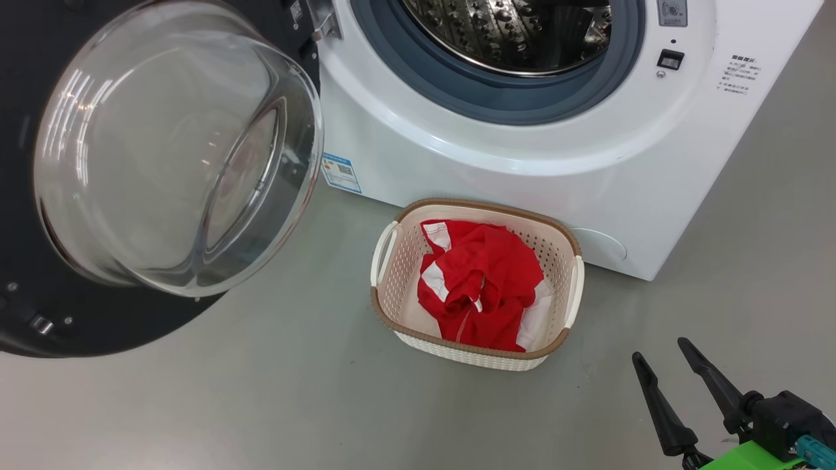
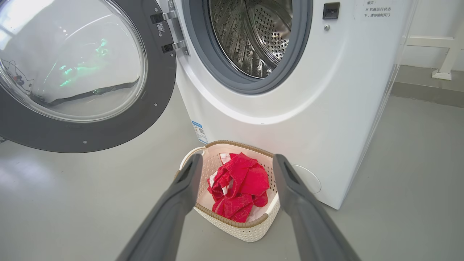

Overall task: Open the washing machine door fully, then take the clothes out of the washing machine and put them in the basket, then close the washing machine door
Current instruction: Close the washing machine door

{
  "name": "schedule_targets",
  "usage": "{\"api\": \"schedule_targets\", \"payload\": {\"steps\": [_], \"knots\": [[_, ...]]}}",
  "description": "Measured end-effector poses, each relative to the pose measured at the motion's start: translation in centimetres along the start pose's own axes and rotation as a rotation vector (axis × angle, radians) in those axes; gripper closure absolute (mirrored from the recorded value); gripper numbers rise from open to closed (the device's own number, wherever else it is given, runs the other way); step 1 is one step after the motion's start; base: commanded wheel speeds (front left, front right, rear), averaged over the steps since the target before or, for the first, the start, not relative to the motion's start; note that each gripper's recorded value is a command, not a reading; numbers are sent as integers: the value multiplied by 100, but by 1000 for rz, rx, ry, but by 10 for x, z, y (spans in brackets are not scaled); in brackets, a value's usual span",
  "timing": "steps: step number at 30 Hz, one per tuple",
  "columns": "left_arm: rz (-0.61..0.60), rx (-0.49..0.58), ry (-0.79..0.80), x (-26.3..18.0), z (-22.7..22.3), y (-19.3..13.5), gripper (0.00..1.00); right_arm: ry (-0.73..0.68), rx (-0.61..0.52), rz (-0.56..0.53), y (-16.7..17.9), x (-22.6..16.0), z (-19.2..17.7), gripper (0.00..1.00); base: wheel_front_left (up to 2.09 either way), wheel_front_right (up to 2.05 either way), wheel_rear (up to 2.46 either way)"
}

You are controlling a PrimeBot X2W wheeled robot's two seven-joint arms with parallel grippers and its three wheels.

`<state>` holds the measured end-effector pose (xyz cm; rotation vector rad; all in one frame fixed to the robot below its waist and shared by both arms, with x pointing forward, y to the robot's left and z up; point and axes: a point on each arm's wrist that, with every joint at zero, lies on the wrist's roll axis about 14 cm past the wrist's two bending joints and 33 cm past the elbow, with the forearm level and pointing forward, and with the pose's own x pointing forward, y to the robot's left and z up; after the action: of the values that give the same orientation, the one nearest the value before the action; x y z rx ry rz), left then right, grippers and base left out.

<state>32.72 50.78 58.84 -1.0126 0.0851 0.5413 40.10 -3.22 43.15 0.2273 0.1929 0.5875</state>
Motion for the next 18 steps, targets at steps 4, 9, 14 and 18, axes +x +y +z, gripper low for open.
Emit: {"api": "schedule_targets", "payload": {"steps": [4, 9, 14, 18], "knots": [[-40, 14, 48, -2, -4, -11, 100, -5, -3, -1, 0, -1, 2, 0, 0, 0, 0], [-95, 44, 121, -9, -13, -21, 100, -14, -7, 0, 1, -1, 5, 0, 0, 0, 0], [-147, 89, 204, -15, -30, -32, 100, -24, -7, -2, 4, -3, 9, 0, 0, 0, 0], [-195, 111, 257, -19, -43, -41, 100, -33, -2, -8, 5, -4, 11, 0, 0, 0, 0]]}}
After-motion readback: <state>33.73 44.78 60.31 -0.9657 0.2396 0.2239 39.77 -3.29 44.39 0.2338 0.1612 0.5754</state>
